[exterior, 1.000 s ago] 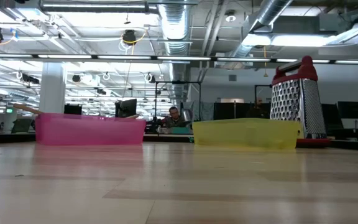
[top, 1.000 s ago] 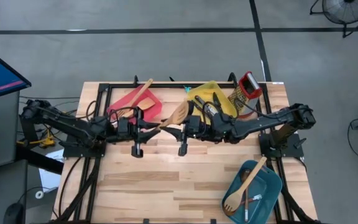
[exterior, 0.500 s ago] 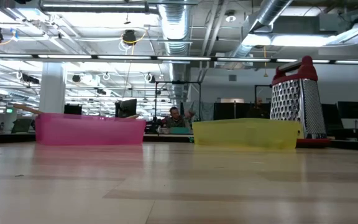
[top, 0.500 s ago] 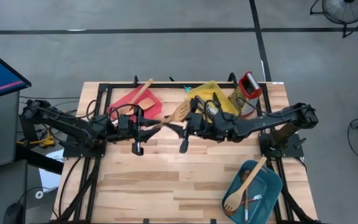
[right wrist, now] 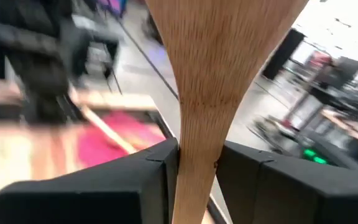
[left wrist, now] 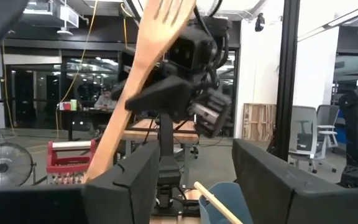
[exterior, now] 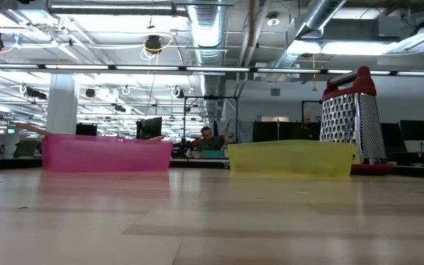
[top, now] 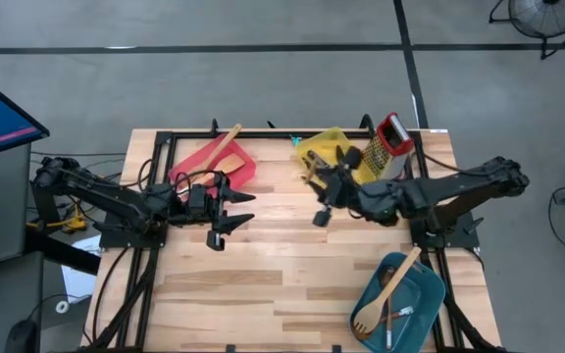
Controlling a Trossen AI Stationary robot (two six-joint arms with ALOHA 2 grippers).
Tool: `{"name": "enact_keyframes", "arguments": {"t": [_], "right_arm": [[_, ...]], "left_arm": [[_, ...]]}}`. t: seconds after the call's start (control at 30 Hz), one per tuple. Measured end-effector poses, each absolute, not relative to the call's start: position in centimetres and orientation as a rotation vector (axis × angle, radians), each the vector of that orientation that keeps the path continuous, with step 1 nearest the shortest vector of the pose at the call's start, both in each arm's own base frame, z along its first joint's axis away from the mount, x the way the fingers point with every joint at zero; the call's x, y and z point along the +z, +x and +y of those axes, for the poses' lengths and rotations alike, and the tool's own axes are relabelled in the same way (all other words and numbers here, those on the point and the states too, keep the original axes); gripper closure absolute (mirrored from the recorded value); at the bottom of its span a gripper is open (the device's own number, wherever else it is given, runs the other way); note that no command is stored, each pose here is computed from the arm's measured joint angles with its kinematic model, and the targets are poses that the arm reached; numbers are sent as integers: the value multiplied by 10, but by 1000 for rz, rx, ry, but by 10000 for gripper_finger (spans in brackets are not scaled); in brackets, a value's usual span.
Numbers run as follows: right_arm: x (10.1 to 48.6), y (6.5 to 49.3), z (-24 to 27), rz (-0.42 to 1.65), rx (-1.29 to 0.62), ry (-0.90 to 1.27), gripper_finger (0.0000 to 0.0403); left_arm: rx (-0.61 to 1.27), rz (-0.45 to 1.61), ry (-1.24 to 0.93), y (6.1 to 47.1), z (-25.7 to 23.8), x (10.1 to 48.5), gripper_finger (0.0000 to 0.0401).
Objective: Pick & Place Kitchen Items
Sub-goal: Put the wooden slotted serving spoon into the blue bin
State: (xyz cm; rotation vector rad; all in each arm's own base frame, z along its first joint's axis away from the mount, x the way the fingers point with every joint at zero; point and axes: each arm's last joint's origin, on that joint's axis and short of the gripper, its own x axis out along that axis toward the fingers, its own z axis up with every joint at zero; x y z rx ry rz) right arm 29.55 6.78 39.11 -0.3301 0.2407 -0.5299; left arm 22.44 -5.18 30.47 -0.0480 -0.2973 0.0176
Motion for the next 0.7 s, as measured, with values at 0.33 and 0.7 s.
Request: {"name": "enact_keyframes", "arguments": {"t": [0.33, 0.7], "right_arm": [[371, 248, 95, 522, -415, -490, 318], [345, 223, 113, 758, -294, -553, 318]], "left_arm": [[21, -294, -42, 224, -52, 304, 222], [37, -291, -35, 225, -50, 304, 226]]}}
